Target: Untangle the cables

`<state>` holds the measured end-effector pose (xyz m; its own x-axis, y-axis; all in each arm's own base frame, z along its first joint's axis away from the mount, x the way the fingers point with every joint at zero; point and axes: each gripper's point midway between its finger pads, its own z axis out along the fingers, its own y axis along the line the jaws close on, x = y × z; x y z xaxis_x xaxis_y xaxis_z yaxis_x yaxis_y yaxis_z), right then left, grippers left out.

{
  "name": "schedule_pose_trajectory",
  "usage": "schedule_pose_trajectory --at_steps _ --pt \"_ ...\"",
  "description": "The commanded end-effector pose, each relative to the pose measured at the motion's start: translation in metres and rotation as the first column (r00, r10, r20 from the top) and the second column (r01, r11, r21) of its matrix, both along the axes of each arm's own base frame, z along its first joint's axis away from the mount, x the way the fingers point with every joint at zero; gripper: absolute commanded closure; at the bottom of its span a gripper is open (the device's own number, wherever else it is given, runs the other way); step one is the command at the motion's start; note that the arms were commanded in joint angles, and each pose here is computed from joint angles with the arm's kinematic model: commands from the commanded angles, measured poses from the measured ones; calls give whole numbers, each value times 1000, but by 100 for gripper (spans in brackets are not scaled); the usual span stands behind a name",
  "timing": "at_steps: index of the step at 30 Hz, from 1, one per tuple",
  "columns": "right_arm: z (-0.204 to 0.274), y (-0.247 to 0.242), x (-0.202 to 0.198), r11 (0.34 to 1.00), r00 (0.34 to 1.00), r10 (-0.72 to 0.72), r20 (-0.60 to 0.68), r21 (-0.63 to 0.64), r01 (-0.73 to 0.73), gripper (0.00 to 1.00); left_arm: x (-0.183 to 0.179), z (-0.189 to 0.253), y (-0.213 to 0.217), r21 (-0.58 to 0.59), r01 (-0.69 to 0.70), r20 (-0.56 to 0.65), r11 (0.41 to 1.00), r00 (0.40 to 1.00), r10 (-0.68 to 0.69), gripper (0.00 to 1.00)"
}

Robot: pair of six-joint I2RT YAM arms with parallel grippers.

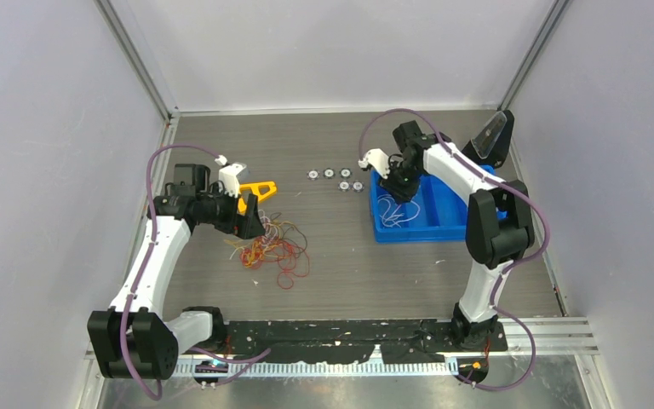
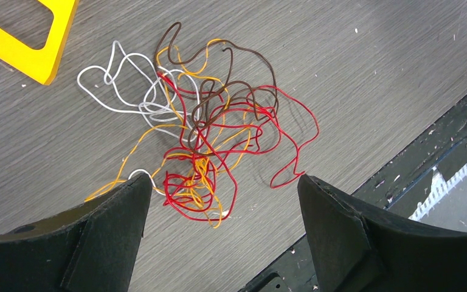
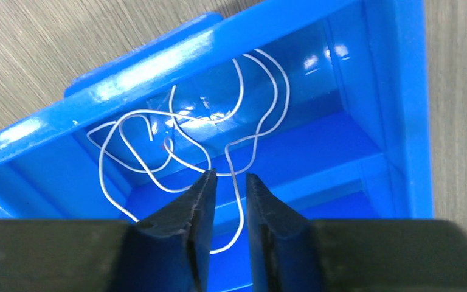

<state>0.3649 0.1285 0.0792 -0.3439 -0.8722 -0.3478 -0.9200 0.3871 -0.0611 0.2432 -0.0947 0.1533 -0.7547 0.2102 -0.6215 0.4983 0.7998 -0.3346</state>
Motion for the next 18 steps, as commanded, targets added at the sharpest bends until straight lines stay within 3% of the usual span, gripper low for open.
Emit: schedule_pose_trajectory --at_steps 1,3,5,11,18 --pt "7 9 5 999 998 50 28 10 -50 80 6 9 -1 -5 11 39 1000 999 -10 8" --pt "13 18 5 997 997 62 38 47 -64 88 6 9 -1 -6 11 40 1000 999 -11 8" --pt "16 24 6 995 996 76 45 55 -79 89 7 9 -1 -7 11 39 1000 999 -11 8" --pt "2 16 7 996 996 82 21 -31 -81 70 9 12 -1 -4 15 42 1000 999 -14 8" --pt "-8 5 2 992 997 82 -2 -93 -81 69 6 11 0 0 17 36 1000 999 -17 8"
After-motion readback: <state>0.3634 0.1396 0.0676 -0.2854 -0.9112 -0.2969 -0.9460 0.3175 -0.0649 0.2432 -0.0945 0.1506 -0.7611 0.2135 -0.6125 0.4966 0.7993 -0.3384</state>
